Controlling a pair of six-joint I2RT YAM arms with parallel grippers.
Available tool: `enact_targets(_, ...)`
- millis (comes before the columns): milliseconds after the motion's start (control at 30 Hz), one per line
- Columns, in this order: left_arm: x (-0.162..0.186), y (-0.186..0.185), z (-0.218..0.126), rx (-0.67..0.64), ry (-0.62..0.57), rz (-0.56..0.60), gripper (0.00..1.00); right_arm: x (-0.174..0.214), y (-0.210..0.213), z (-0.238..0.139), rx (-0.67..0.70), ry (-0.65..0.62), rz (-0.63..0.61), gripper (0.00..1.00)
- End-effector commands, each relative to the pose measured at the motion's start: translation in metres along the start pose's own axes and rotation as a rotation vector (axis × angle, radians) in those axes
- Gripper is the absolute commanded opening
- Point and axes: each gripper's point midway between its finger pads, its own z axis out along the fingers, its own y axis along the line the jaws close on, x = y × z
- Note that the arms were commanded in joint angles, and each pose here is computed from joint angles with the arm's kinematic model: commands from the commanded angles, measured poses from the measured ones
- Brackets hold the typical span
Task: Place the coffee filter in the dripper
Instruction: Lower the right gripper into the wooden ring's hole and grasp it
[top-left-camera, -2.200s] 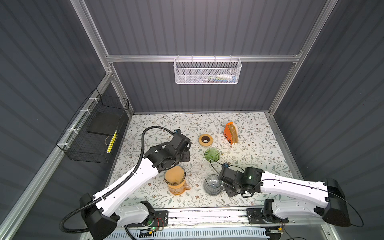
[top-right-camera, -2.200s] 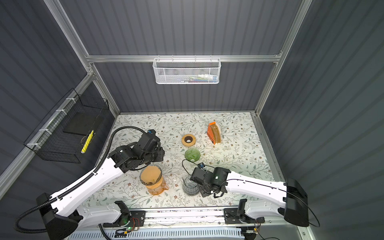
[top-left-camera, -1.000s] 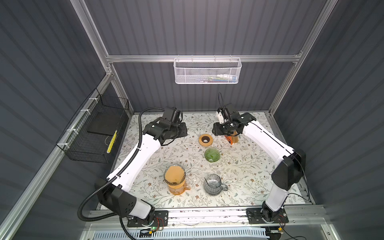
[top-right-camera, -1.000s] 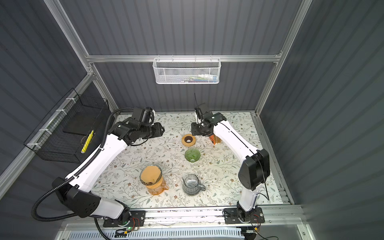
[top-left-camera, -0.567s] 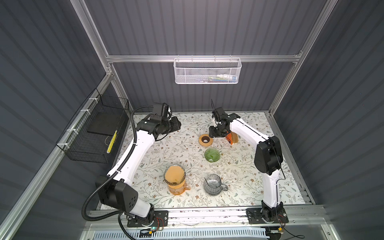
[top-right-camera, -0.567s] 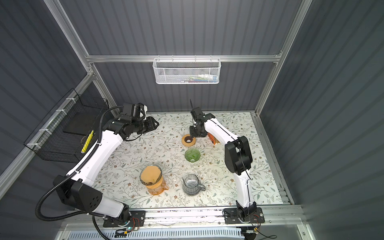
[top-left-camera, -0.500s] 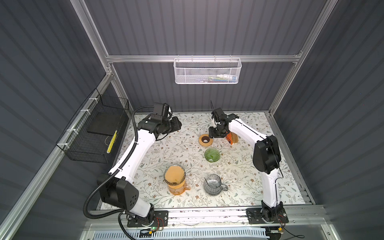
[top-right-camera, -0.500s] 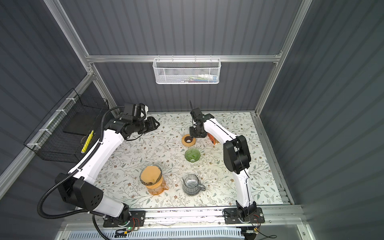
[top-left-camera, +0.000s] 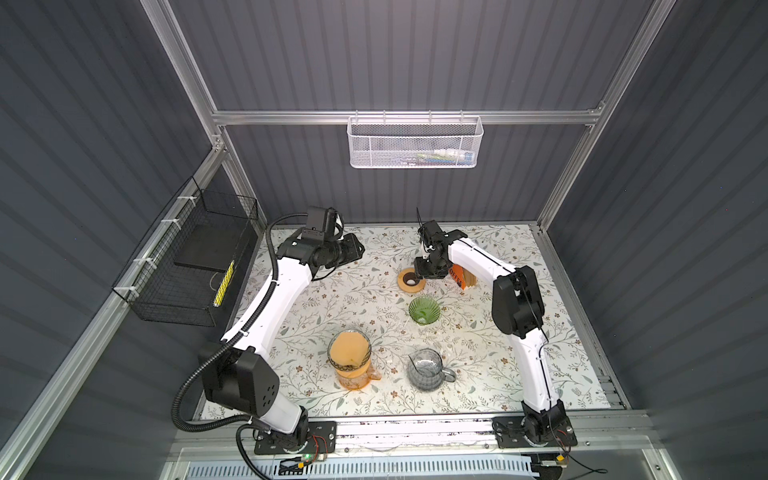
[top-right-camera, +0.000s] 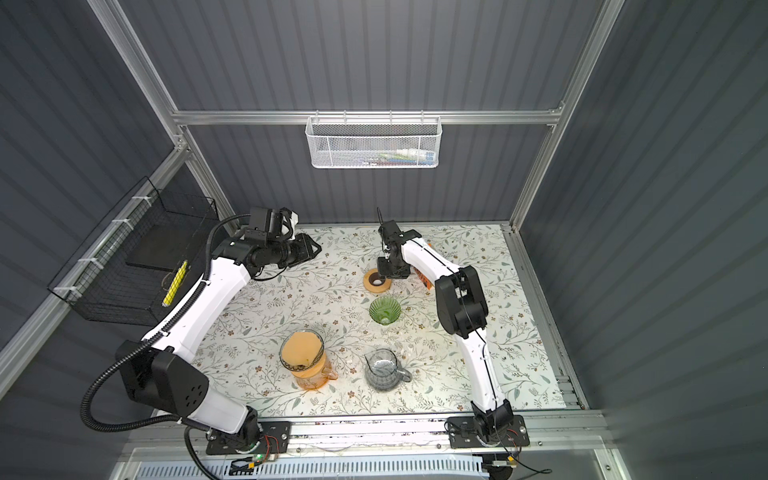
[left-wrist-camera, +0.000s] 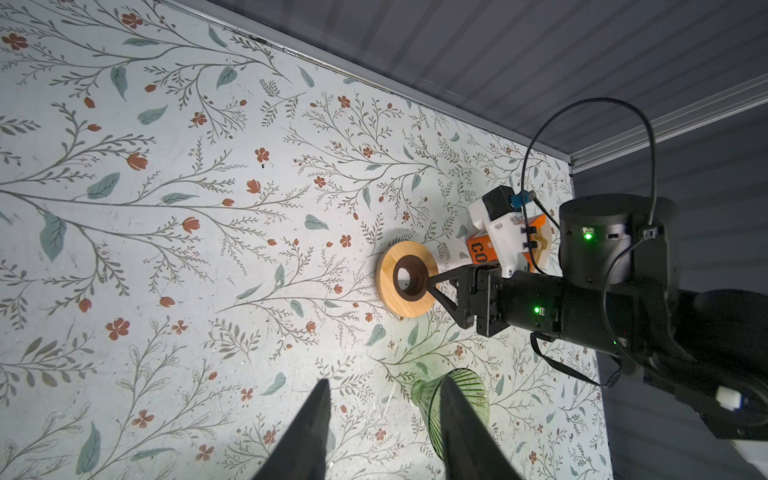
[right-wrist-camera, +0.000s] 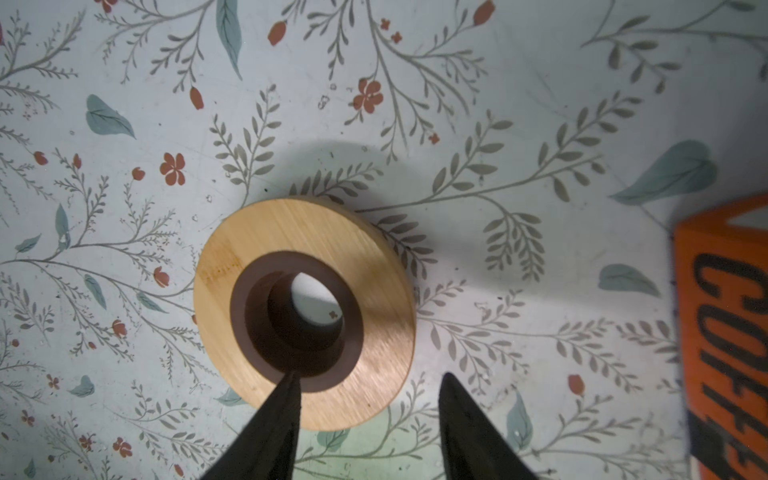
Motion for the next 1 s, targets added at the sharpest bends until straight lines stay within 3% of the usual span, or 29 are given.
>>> enact_targets(0, 0.002, 0.002, -0.001, 0.013, 0.009, -0.003, 0.44, 0.000, -0.001, 0.004, -0.002, 0.020, 0.017, 0.55)
enact_targets(967, 0.006, 0.019, -0.020, -0.018, -0.017, -0.025, 0.44, 0.016, -0.002, 0.035, 0.022, 0.094, 0.022, 0.47)
